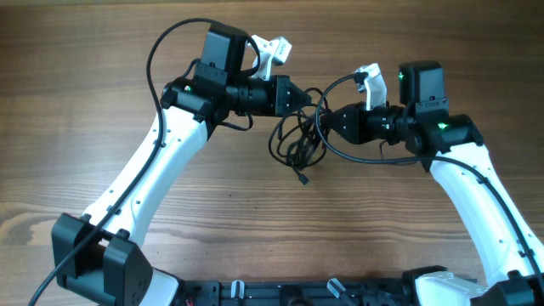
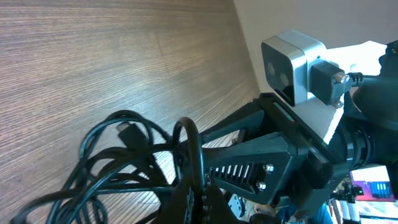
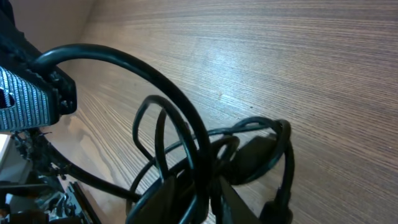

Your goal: Untangle cables

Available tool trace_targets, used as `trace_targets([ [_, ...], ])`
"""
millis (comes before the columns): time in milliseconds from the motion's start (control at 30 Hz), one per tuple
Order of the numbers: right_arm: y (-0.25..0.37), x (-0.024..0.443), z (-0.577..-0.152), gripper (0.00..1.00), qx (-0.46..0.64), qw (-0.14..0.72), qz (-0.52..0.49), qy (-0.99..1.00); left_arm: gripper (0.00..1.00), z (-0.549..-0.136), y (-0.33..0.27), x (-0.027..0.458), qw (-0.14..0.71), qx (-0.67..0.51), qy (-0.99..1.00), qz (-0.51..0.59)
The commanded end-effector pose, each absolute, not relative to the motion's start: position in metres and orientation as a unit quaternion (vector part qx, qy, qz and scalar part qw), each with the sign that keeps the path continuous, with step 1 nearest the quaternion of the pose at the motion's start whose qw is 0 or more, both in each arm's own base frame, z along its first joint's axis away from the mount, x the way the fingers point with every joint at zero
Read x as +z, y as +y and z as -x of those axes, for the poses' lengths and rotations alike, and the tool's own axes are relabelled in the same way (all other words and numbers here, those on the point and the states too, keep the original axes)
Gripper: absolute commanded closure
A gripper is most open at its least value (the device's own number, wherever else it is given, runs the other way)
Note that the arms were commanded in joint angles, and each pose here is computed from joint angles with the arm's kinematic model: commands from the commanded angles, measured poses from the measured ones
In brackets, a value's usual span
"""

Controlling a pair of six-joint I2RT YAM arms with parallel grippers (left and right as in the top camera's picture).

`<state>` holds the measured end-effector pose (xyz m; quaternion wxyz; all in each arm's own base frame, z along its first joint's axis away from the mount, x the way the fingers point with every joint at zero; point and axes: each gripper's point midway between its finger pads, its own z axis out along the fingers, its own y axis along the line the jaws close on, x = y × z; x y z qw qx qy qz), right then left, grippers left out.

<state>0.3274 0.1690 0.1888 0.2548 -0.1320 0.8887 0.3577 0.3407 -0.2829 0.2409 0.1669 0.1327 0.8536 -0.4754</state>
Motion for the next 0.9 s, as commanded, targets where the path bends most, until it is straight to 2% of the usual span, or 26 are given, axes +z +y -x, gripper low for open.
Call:
trace_targets([
  [0, 0.166, 0.182, -0.331, 0.77, 0.34, 0.259, 0.137, 0.894, 0.96, -0.337, -0.287, 0.249, 0.157, -0.494, 0.845, -0.134],
  [33, 0.166, 0.182, -0.331, 0.78, 0.34, 0.259, 0.137, 0.894, 0.96, -0.337, -0.287, 0.249, 0.157, -0.494, 0.845, -0.133],
  [167, 0.166, 0.182, -0.33, 0.95, 0.341, 0.256, 0.135, 0.894, 0.96, -0.338, -0.286, 0.248, 0.159, -0.491, 0.846, -0.133],
  [200, 0.167, 0.182, -0.33, 0.96, 0.342, 0.256, 0.135, 0.894, 0.96, -0.344, -0.283, 0.244, 0.169, -0.475, 0.855, -0.124],
  [267, 0.169, 0.183, -0.328, 0.96, 0.35, 0.253, 0.137, 0.891, 0.96, -0.358, -0.272, 0.232, 0.191, -0.431, 0.877, -0.09],
  [333, 0.169, 0.18, -0.322, 0.96, 0.354, 0.237, 0.134, 0.895, 0.96, -0.376, -0.253, 0.219, 0.204, -0.378, 0.903, -0.005],
  [533, 0.157, 0.161, -0.304, 0.96, 0.323, 0.186, 0.108, 0.922, 0.96, -0.393, -0.223, 0.204, 0.238, -0.3, 0.922, 0.055],
  [700, 0.136, 0.143, -0.3, 0.96, 0.265, 0.159, 0.056, 0.949, 0.96, -0.406, -0.212, 0.209, 0.236, -0.317, 0.908, 0.137],
  [867, 0.091, 0.116, -0.311, 0.96, 0.146, 0.17, -0.063, 0.973, 0.96, -0.417, -0.217, 0.223, 0.263, -0.342, 0.895, 0.113],
])
